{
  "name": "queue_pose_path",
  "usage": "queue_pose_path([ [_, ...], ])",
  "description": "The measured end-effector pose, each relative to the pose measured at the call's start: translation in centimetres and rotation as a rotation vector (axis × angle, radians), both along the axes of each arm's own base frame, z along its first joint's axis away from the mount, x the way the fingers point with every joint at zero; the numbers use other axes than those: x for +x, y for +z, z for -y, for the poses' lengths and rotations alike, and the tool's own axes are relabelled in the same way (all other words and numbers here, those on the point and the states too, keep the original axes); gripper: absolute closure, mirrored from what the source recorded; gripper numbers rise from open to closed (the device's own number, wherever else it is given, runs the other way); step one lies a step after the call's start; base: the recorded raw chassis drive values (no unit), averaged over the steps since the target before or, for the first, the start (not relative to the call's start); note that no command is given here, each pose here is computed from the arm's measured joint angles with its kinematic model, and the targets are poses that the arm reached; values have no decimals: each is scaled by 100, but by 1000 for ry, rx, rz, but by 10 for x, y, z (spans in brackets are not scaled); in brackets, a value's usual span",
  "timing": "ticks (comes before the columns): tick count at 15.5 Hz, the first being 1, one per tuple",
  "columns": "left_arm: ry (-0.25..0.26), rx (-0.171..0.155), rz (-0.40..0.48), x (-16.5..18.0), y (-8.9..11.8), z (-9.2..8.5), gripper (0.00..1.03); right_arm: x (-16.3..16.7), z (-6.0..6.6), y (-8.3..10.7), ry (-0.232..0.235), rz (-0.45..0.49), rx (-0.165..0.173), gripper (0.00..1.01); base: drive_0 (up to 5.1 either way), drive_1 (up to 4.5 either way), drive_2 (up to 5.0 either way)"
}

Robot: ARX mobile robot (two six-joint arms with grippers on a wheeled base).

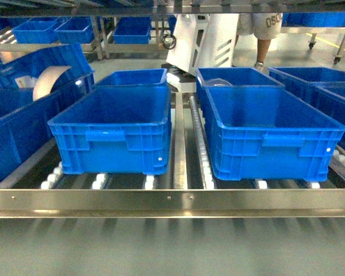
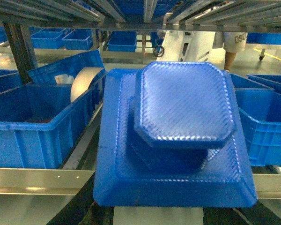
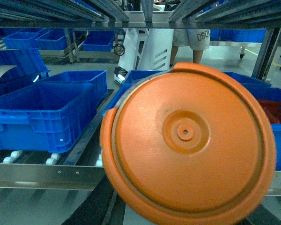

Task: Sort blue parts and orange caps into right shelf containers

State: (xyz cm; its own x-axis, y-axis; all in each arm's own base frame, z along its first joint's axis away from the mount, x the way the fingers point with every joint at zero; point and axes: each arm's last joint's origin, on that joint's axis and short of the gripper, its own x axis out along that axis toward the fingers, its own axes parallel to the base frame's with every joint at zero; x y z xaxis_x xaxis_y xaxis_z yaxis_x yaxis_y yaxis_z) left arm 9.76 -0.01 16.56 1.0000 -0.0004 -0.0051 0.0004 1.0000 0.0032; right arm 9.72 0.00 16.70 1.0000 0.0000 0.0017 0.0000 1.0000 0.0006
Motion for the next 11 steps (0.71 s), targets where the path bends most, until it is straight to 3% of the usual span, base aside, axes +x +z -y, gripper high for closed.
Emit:
queue_pose_path([
  [11, 0, 0, -1, 0, 0, 0, 61, 0, 0, 0, 0, 0, -1, 61, 0, 0, 0],
])
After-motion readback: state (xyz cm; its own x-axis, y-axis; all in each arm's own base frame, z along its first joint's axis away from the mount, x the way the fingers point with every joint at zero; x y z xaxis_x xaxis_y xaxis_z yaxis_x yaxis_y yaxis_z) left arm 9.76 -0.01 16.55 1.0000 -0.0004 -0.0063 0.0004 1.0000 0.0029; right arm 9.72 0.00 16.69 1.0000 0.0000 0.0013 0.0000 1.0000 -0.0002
